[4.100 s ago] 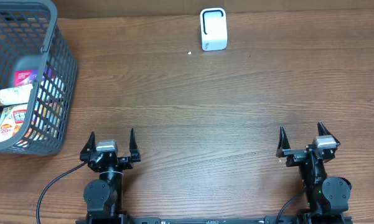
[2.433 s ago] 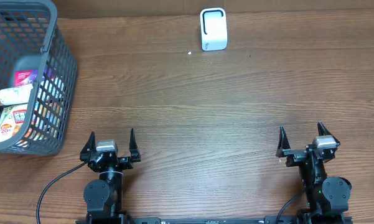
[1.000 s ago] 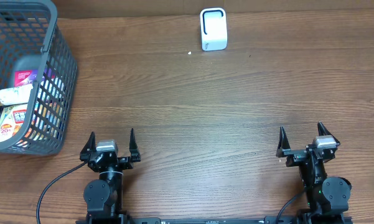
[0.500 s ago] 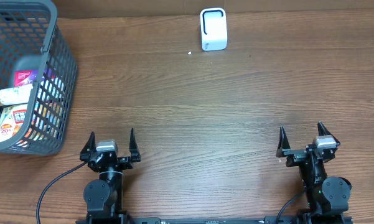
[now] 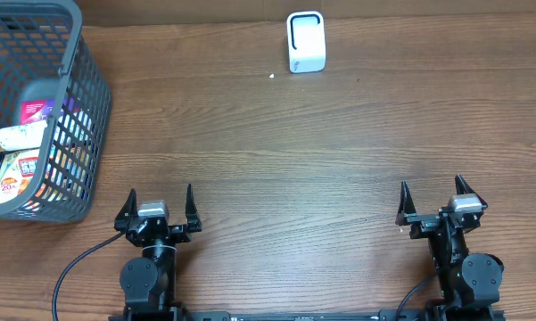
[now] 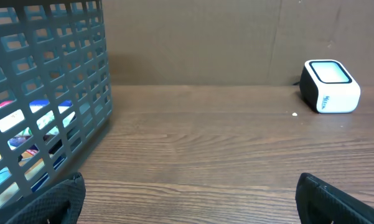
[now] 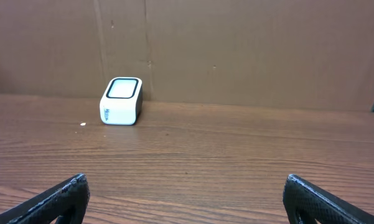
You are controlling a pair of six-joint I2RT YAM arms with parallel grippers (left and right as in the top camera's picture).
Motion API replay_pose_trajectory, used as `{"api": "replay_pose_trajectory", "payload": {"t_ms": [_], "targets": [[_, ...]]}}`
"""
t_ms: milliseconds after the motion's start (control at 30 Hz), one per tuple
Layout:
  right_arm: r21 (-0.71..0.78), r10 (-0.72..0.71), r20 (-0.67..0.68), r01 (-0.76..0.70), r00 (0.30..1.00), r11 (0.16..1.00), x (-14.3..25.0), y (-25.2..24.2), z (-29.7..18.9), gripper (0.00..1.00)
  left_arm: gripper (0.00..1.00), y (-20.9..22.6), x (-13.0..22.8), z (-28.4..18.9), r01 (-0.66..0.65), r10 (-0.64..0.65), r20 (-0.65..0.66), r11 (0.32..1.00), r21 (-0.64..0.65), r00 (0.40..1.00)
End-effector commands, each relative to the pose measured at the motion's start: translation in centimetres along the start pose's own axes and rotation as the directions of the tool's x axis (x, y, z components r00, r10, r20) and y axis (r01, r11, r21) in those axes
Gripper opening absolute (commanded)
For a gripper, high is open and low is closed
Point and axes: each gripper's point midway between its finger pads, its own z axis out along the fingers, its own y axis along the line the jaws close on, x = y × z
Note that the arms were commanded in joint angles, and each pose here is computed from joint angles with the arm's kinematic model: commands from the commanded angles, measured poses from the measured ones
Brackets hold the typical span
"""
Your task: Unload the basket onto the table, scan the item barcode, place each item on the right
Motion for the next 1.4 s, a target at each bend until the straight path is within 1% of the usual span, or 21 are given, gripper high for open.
{"api": "replay_pose_trajectory", "payload": {"t_ms": [0, 100, 200, 267, 333, 400, 467, 500, 600, 633, 733, 867, 900, 967, 1033, 1100, 1133, 1167, 1200, 1267, 1367], "targets": [[-0.002, 0.003, 0.005, -0.003, 1.000, 1.000, 0.1, 0.1, 0.0, 1.00, 1.00, 0.0, -0.1, 0.0, -0.019, 0.019, 0.008, 1.000, 0.003, 1.000], [-0.002, 0.003, 0.005, -0.003, 1.000, 1.000, 0.1, 0.1, 0.0, 1.00, 1.00, -0.2, -0.2, 0.0, -0.004, 0.004, 0.012, 1.000, 0.012, 1.000], [-0.002, 0.003, 0.005, -0.003, 1.000, 1.000, 0.1, 0.1, 0.0, 1.00, 1.00, -3.2, -0.3, -0.3, 0.142, -0.143, -0.008, 0.972, 0.186, 0.990], [-0.002, 0.003, 0.005, -0.003, 1.000, 1.000, 0.1, 0.1, 0.0, 1.00, 1.00, -5.2, -0.8, -0.9, 0.223, -0.224, -0.031, 0.926, 0.305, 0.974], [-0.002, 0.003, 0.006, -0.003, 1.000, 1.000, 0.1, 0.1, 0.0, 1.00, 1.00, -6.9, -1.8, -1.6, 0.262, -0.271, -0.037, 0.875, 0.407, 0.962], [-0.002, 0.003, 0.005, -0.003, 1.000, 1.000, 0.1, 0.1, 0.0, 1.00, 1.00, -8.5, -4.2, -2.7, 0.239, -0.294, 0.023, 0.818, 0.523, 0.955], [-0.002, 0.003, 0.005, -0.003, 1.000, 1.000, 0.1, 0.1, 0.0, 1.00, 1.00, -9.9, -7.9, -4.8, 0.125, -0.293, 0.163, 0.760, 0.638, 0.942], [-0.002, 0.003, 0.006, -0.003, 1.000, 1.000, 0.1, 0.1, 0.0, 1.00, 1.00, -10.2, -9.8, -5.9, 0.057, -0.292, 0.250, 0.745, 0.664, 0.923], [-0.002, 0.003, 0.005, -0.003, 1.000, 1.000, 0.1, 0.1, 0.0, 1.00, 1.00, -10.0, -14.0, -8.4, -0.071, -0.303, 0.436, 0.750, 0.658, 0.847], [-0.002, 0.003, 0.006, -0.003, 1.000, 1.000, 0.1, 0.1, 0.0, 1.00, 1.00, -9.8, -14.9, -8.9, -0.085, -0.306, 0.463, 0.755, 0.651, 0.832], [-0.002, 0.003, 0.005, -0.003, 1.000, 1.000, 0.1, 0.1, 0.0, 1.00, 1.00, -9.5, -17.3, -10.0, -0.109, -0.298, 0.504, 0.769, 0.630, 0.810], [-0.002, 0.003, 0.005, -0.003, 1.000, 1.000, 0.1, 0.1, 0.0, 1.00, 1.00, -9.3, -20.7, -11.7, -0.207, -0.198, 0.579, 0.803, 0.558, 0.791], [-0.002, 0.003, 0.005, -0.003, 1.000, 1.000, 0.1, 0.1, 0.0, 1.00, 1.00, -8.9, -21.5, -11.8, -0.212, -0.175, 0.587, 0.820, 0.531, 0.791], [-0.002, 0.003, 0.005, -0.003, 1.000, 1.000, 0.1, 0.1, 0.0, 1.00, 1.00, -7.6, -22.9, -11.2, -0.141, -0.172, 0.548, 0.865, 0.481, 0.819], [-0.002, 0.003, 0.005, -0.003, 1.000, 1.000, 0.1, 0.1, 0.0, 1.00, 1.00, -6.7, -23.7, -10.3, -0.063, -0.170, 0.460, 0.891, 0.449, 0.872], [-0.002, 0.003, 0.005, -0.003, 1.000, 1.000, 0.1, 0.1, 0.0, 1.00, 1.00, -6.6, -23.7, -9.3, -0.013, -0.153, 0.335, 0.896, 0.443, 0.930], [-0.002, 0.003, 0.005, -0.003, 1.000, 1.000, 0.1, 0.1, 0.0, 1.00, 1.00, -6.5, -23.1, -8.2, 0.030, -0.138, 0.220, 0.901, 0.433, 0.966], [-0.002, 0.003, 0.005, -0.003, 1.000, 1.000, 0.1, 0.1, 0.0, 1.00, 1.00, -6.5, -22.4, -7.3, 0.050, -0.115, 0.130, 0.905, 0.423, 0.985], [-0.002, 0.003, 0.005, -0.003, 1.000, 1.000, 0.1, 0.1, 0.0, 1.00, 1.00, -6.7, -21.8, -6.6, 0.058, -0.087, 0.049, 0.905, 0.421, 0.995], [-0.002, 0.003, 0.005, -0.003, 1.000, 1.000, 0.1, 0.1, 0.0, 1.00, 1.00, -7.8, -21.1, -5.8, 0.054, -0.023, -0.071, 0.878, 0.475, 0.997], [-0.002, 0.003, 0.005, -0.003, 1.000, 1.000, 0.1, 0.1, 0.0, 1.00, 1.00, -9.6, -22.1, -5.2, 0.102, -0.012, -0.158, 0.813, 0.573, 0.987]]}}
